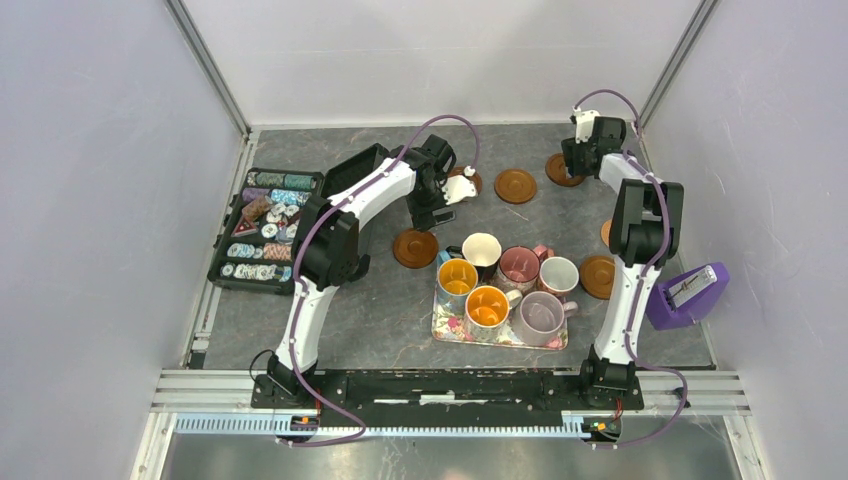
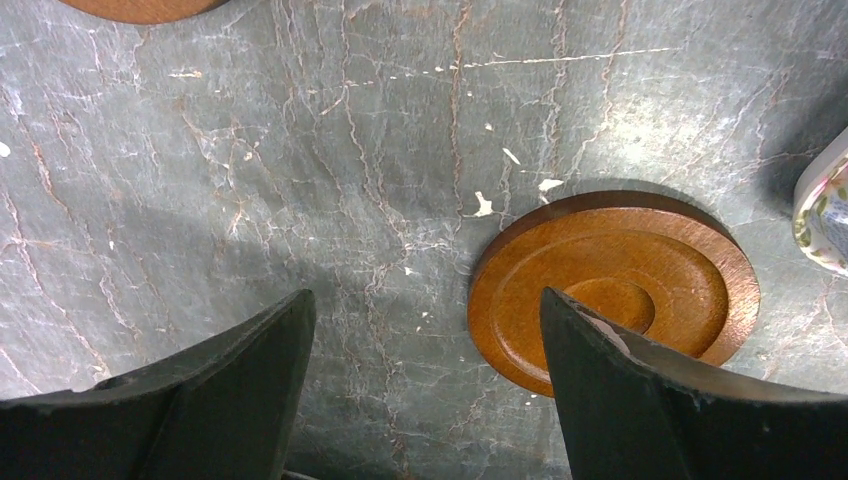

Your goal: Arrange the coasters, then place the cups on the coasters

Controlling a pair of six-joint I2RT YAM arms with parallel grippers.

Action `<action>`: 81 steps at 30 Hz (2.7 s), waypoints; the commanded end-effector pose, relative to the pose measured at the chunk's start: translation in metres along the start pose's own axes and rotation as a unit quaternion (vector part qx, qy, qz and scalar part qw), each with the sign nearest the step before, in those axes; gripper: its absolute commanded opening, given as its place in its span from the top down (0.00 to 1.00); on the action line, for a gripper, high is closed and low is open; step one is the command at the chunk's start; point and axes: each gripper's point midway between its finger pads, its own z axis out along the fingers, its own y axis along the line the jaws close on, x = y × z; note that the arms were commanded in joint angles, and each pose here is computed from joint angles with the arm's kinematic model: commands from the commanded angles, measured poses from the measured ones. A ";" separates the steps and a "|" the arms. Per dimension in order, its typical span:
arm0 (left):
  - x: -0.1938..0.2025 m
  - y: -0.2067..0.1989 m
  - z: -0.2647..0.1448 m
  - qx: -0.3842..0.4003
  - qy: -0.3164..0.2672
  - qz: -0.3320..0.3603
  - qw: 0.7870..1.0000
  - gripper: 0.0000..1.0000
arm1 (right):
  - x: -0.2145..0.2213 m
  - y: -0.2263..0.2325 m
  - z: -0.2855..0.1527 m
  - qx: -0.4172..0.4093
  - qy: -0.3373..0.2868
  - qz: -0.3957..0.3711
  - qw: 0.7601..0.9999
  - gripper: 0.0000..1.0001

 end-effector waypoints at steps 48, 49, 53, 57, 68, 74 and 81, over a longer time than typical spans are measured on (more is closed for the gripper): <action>-0.109 -0.013 0.006 0.047 -0.174 -0.077 0.981 0.48 | 0.092 0.109 -0.136 -0.356 0.068 -0.130 0.923 0.47; -0.108 -0.014 0.010 0.048 -0.170 -0.075 0.981 0.50 | 0.097 0.111 -0.134 -0.354 0.075 -0.134 0.922 0.49; -0.096 -0.023 0.025 0.060 -0.154 -0.053 0.985 0.61 | 0.122 0.121 -0.132 -0.358 0.108 -0.155 0.914 0.57; -0.088 -0.042 0.027 0.086 -0.151 -0.012 0.985 0.72 | 0.143 0.133 -0.136 -0.374 0.130 -0.171 0.902 0.68; -0.067 -0.088 0.023 0.146 -0.138 0.050 0.978 0.88 | 0.187 0.162 -0.166 -0.434 0.176 -0.184 0.864 0.92; -0.060 -0.104 0.016 0.170 -0.145 0.056 0.973 0.91 | 0.205 0.173 -0.183 -0.464 0.198 -0.180 0.844 0.97; -0.053 -0.120 0.012 0.194 -0.150 0.056 0.968 0.93 | 0.219 0.183 -0.200 -0.489 0.213 -0.179 0.827 1.00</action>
